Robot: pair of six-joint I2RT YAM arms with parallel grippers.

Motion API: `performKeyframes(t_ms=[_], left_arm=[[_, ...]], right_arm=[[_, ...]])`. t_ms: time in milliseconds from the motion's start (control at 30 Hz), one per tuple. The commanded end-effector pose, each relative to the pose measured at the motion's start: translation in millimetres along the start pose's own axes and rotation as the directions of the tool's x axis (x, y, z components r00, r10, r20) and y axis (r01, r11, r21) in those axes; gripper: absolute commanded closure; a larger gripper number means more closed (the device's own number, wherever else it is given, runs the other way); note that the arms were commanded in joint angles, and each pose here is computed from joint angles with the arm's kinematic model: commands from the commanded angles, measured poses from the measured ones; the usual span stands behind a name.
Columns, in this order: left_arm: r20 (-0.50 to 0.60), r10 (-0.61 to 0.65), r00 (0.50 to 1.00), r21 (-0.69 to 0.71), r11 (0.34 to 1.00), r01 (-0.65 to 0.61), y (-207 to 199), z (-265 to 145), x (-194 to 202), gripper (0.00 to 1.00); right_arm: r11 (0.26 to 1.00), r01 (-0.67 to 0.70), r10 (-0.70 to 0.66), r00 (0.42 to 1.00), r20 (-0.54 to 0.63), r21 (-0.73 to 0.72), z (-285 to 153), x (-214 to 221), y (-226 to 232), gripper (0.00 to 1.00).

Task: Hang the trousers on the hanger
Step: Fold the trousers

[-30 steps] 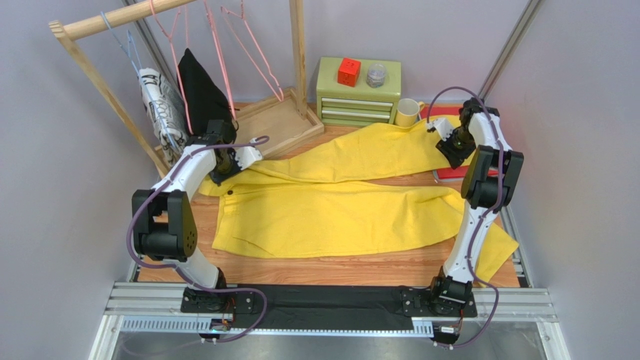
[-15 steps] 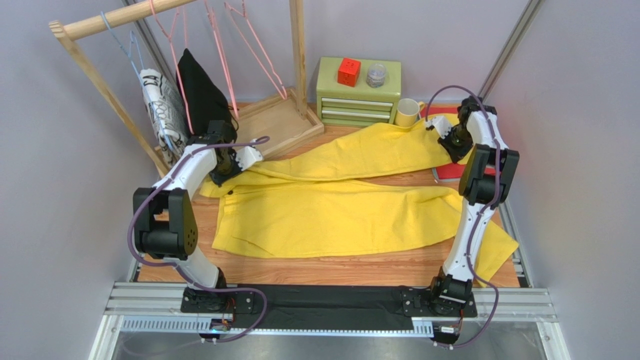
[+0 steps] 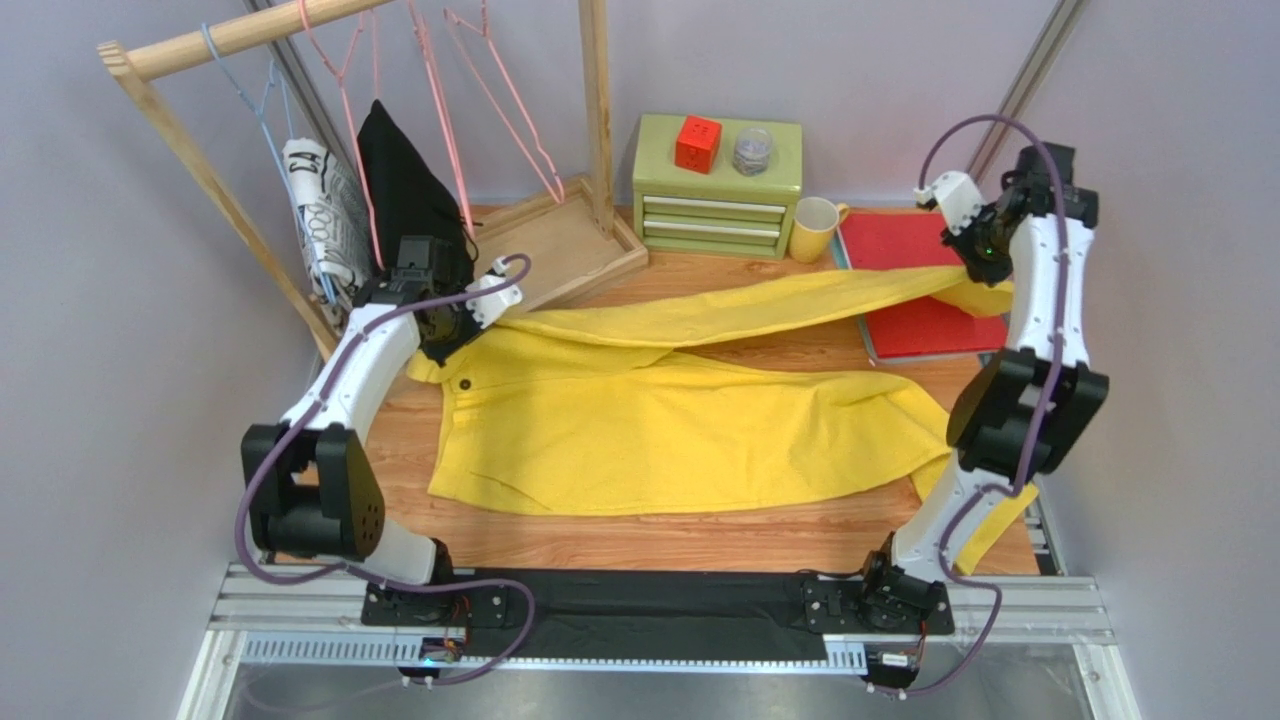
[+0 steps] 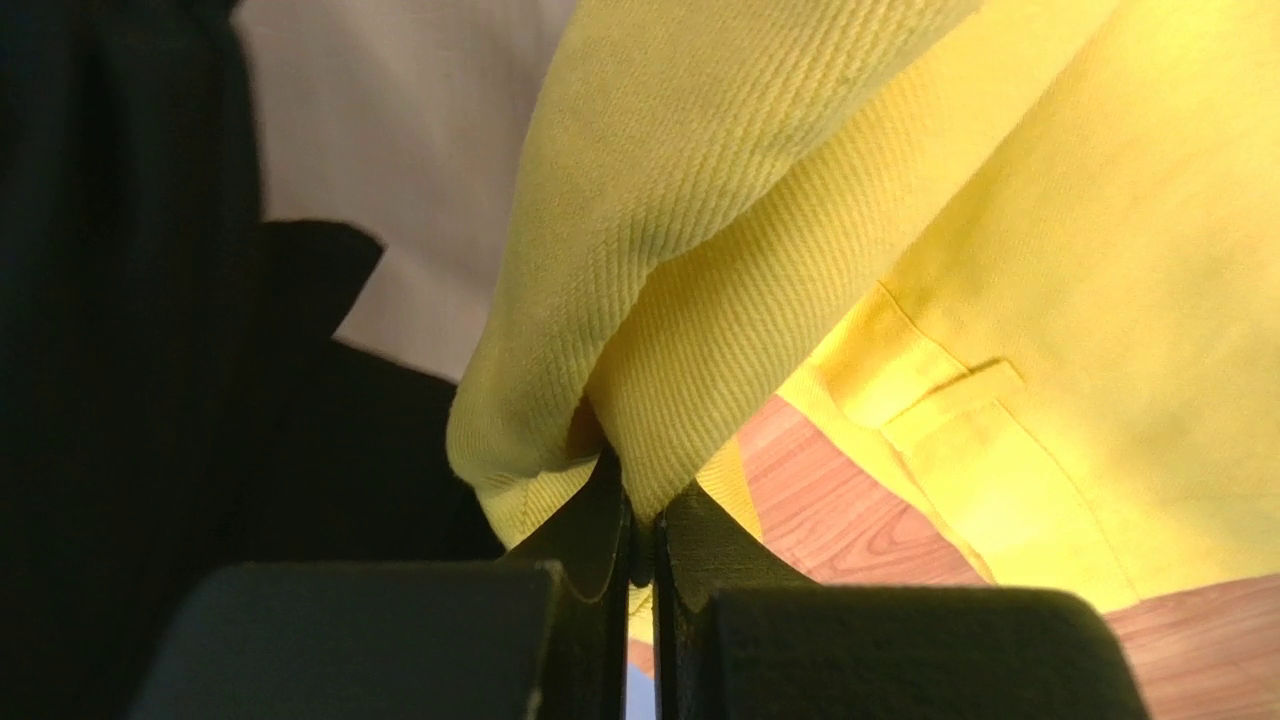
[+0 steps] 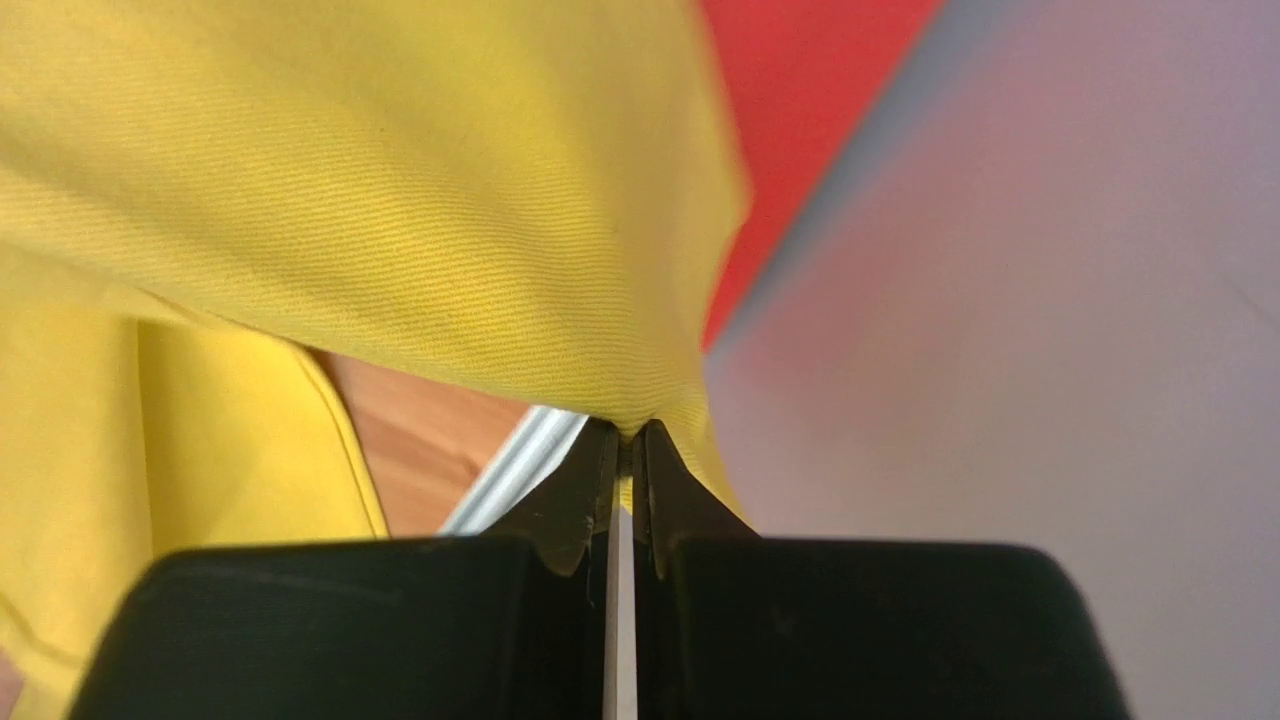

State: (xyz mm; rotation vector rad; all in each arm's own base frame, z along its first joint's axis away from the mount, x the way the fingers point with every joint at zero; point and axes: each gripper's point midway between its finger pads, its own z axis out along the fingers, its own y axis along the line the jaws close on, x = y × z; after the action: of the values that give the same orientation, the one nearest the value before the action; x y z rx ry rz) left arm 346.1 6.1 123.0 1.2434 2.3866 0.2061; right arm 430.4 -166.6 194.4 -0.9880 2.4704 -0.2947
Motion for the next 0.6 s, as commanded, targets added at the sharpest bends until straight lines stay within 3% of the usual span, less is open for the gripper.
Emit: performKeyframes(t_ms=[0, 167, 300, 400, 567], left_arm=[[0.134, -0.007, 0.991, -0.121, 0.992, 0.023, 6, -39, -12, 1.0], [0.216, 0.027, 0.976, -0.24, 0.97, 0.027, 4, -82, -7, 1.0], [0.235, 0.078, 0.969, -0.33, 0.944, 0.003, 6, -96, -2, 1.0], [0.209, 0.084, 0.974, -0.342, 0.94, -0.008, 18, -89, -4, 1.0], [0.18, 0.033, 0.983, -0.304, 0.952, 0.024, 56, -64, -32, 1.0]], right_arm=[[0.99, -0.02, 0.017, 1.0, 0.021, 0.136, -93, 18, 5, 1.0], [0.972, 0.0, -0.009, 0.999, 0.039, 0.234, -162, 37, 32, 1.0], [0.958, 0.004, -0.013, 1.0, 0.027, 0.286, -164, 44, 27, 1.0], [0.952, -0.038, 0.026, 0.999, 0.045, 0.304, -144, 32, -4, 1.0], [0.958, -0.094, 0.092, 0.996, 0.02, 0.272, -58, 3, -59, 1.0]])
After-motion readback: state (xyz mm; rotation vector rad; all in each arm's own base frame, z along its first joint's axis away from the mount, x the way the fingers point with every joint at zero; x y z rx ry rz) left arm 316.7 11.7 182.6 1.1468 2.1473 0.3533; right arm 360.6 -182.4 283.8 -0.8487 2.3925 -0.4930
